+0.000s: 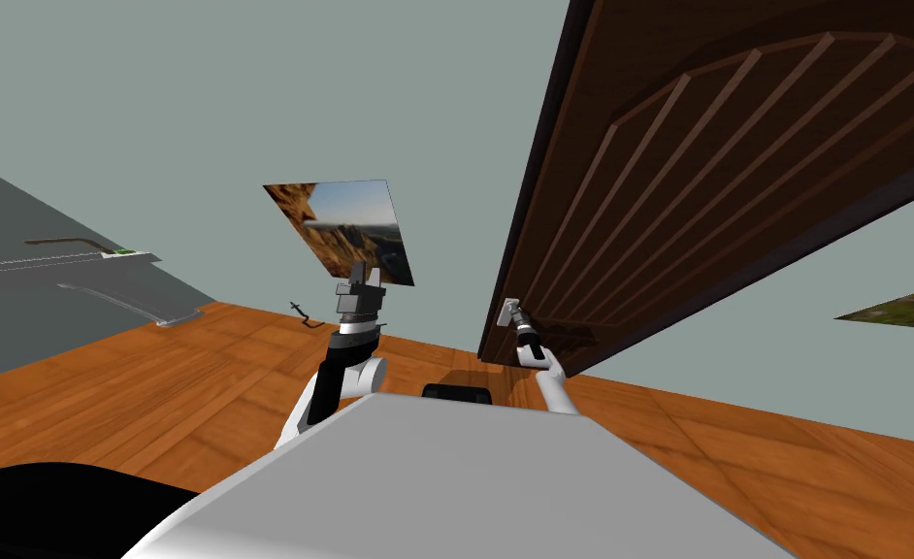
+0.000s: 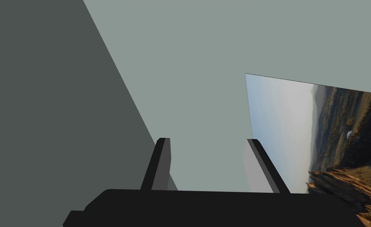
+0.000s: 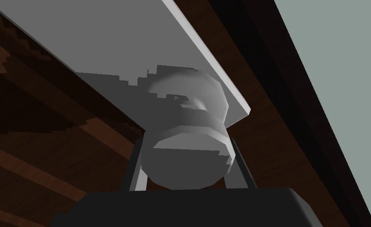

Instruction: Pull the door open

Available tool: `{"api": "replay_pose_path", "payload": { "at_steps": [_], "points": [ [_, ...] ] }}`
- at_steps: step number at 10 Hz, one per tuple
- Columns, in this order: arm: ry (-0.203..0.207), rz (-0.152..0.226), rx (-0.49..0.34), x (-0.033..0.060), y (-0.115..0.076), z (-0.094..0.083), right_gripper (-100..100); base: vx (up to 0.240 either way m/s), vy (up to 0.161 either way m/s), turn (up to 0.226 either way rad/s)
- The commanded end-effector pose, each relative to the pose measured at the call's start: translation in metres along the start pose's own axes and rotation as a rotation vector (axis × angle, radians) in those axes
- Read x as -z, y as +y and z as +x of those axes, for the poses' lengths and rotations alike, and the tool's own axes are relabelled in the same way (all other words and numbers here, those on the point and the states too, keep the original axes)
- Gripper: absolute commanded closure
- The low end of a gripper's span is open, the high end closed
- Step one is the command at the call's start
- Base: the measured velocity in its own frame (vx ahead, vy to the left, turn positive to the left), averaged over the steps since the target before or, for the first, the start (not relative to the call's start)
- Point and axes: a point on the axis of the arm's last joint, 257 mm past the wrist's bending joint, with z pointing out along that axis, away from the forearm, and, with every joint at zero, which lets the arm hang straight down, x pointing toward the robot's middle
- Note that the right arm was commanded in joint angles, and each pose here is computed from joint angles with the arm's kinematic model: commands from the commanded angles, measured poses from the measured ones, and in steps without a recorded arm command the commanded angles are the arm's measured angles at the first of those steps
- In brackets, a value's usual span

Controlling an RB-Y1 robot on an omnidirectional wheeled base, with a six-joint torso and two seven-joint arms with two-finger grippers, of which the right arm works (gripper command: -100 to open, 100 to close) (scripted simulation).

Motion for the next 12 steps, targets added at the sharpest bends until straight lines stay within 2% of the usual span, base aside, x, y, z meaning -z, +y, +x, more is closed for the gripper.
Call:
{"api": "replay_pose_path", "payload": {
  "at_steps": [1,2,4,5,6,7,8,9,10,11,12],
  "points": [
    [0.005,-0.004,-0.086,0.0004,0.006,0.007,100,-0.043,-0.022,0.082],
    [0.005,-0.004,-0.089,0.0004,0.006,0.007,100,-0.032,-0.017,0.073],
    [-0.013,0.007,-0.203,0.0009,0.001,0.001,100,-0.049,-0.031,0.112],
    [-0.014,0.007,-0.219,0.0009,0.001,0.001,100,-0.052,-0.032,0.076],
    [-0.024,0.013,-0.277,0.0012,-0.002,-0.002,100,-0.048,-0.031,0.099],
    [-0.024,0.012,-0.285,0.0012,-0.002,-0.002,100,-0.034,-0.025,0.05],
    [-0.034,0.017,-0.348,0.0016,-0.006,-0.006,100,-0.052,-0.019,0.124],
    [-0.034,0.017,-0.351,0.0016,-0.006,-0.006,100,-0.041,-0.03,0.022],
    [-0.045,0.022,-0.412,0.002,-0.009,-0.009,100,-0.05,-0.029,0.086],
    [-0.045,0.022,-0.418,0.002,-0.009,-0.009,100,-0.038,-0.016,0.054],
    [-0.056,0.026,-0.48,0.0025,-0.012,-0.012,100,-0.04,-0.021,0.098]
  ]
}}
